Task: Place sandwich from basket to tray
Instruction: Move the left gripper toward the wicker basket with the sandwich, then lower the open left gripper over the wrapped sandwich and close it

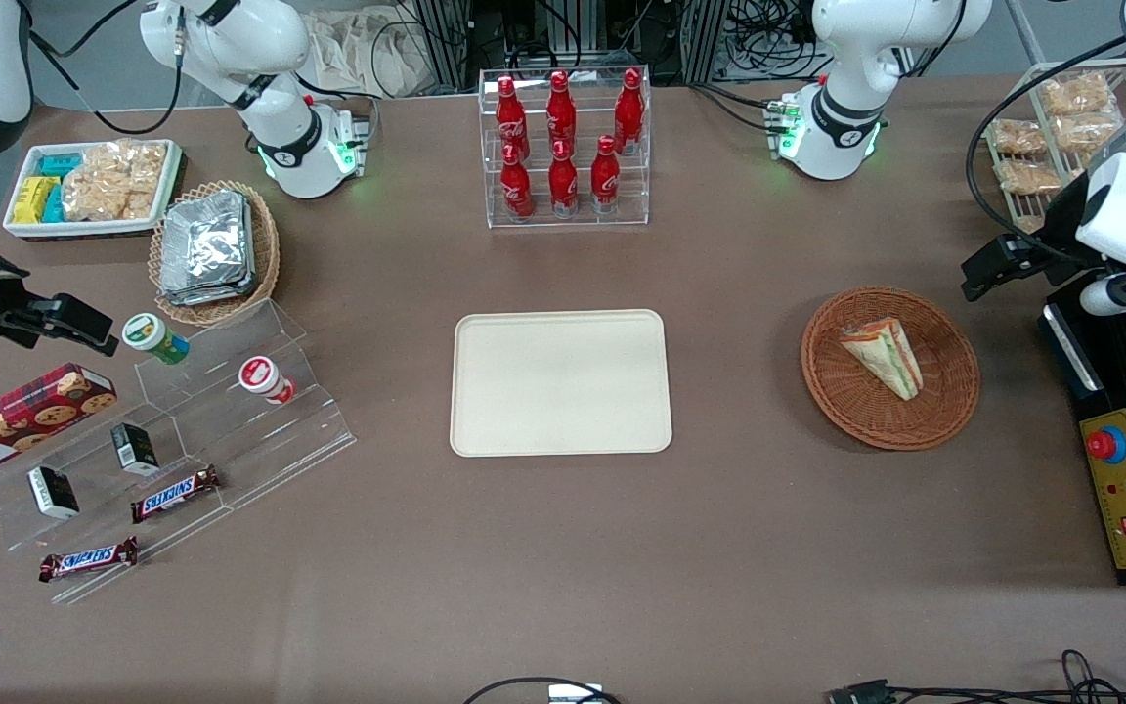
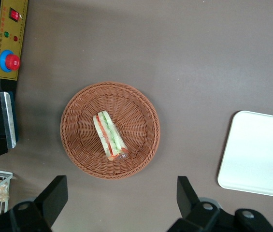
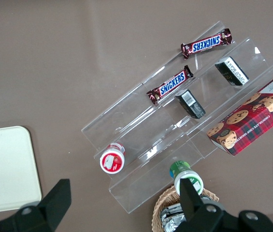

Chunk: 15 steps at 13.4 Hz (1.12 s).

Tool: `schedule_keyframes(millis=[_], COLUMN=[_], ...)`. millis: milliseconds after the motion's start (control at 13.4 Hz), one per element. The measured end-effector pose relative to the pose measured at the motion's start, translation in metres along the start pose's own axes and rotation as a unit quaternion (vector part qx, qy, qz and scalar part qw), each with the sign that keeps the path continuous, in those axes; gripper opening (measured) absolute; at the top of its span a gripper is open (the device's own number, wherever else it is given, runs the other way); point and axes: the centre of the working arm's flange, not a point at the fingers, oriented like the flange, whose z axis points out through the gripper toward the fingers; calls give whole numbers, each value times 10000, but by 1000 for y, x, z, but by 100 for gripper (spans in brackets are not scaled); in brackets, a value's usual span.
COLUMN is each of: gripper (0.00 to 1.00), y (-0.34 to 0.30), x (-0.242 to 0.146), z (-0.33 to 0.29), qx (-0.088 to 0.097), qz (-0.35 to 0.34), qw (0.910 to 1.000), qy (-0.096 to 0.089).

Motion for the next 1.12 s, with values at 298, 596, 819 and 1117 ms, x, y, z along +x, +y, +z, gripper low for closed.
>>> schedule_keyframes(millis=[298,596,819,1117], gripper=[100,100,100,100], y=[0,0,-1,-10], x=[-3,-4,-5,-22], z=[-3,4,44,132], qx=[153,189,237,209], qz=[14,5,-58,-281], qw=[9998,9996,9992,9991], qy=[-100,-189,-324,-237])
